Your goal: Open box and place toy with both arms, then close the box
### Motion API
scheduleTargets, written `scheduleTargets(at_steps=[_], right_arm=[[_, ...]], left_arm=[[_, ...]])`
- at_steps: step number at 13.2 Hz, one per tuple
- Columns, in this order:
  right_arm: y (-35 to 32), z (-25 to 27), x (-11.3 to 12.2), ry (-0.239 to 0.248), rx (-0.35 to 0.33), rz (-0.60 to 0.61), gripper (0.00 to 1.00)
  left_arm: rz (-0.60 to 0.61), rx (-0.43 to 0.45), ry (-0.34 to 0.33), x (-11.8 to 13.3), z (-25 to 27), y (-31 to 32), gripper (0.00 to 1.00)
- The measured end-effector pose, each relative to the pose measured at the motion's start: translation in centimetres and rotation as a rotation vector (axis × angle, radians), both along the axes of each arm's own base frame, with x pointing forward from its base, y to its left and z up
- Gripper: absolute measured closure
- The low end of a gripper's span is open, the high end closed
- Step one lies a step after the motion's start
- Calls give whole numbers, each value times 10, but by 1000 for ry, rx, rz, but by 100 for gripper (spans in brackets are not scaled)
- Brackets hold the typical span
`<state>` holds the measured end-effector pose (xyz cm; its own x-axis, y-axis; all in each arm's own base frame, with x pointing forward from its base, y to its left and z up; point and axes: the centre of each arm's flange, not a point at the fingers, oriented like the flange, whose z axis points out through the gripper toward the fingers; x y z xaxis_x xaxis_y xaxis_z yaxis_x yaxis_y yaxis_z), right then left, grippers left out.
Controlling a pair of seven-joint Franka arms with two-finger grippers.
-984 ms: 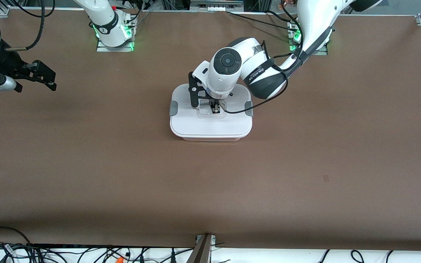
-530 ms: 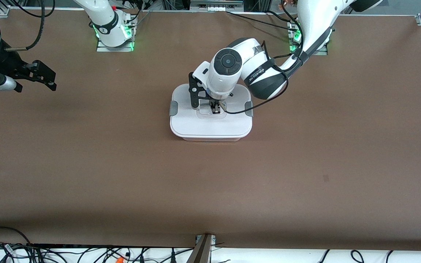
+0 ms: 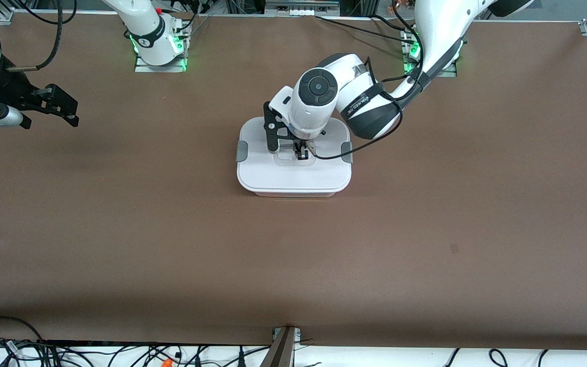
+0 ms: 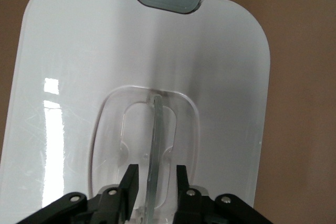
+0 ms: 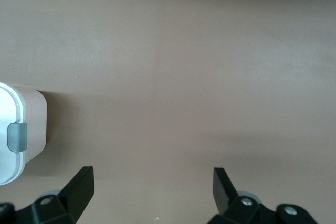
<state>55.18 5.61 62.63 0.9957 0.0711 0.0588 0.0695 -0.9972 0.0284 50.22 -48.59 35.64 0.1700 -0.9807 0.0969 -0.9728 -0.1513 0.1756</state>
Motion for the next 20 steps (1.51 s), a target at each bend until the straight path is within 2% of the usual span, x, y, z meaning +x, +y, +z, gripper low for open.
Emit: scheduleTargets(at_steps=[5, 6, 8, 12, 17, 20], right_arm=[[0, 0, 0, 0, 0, 0, 0], [0, 0, 0, 0, 0, 0, 0], [0, 0, 0, 0, 0, 0, 0], [0, 0, 0, 0, 0, 0, 0], [0, 0, 0, 0, 0, 0, 0], [0, 0, 0, 0, 0, 0, 0]], left_arm=[[15, 3, -9, 3, 8, 4, 6], [21, 13, -12, 4, 16, 7, 0], [50, 54, -18, 10, 41, 25, 0], [192, 146, -36, 22, 96, 74, 0], [383, 198, -59, 65, 143, 177, 0], [489, 231, -32, 84, 163, 242, 0]])
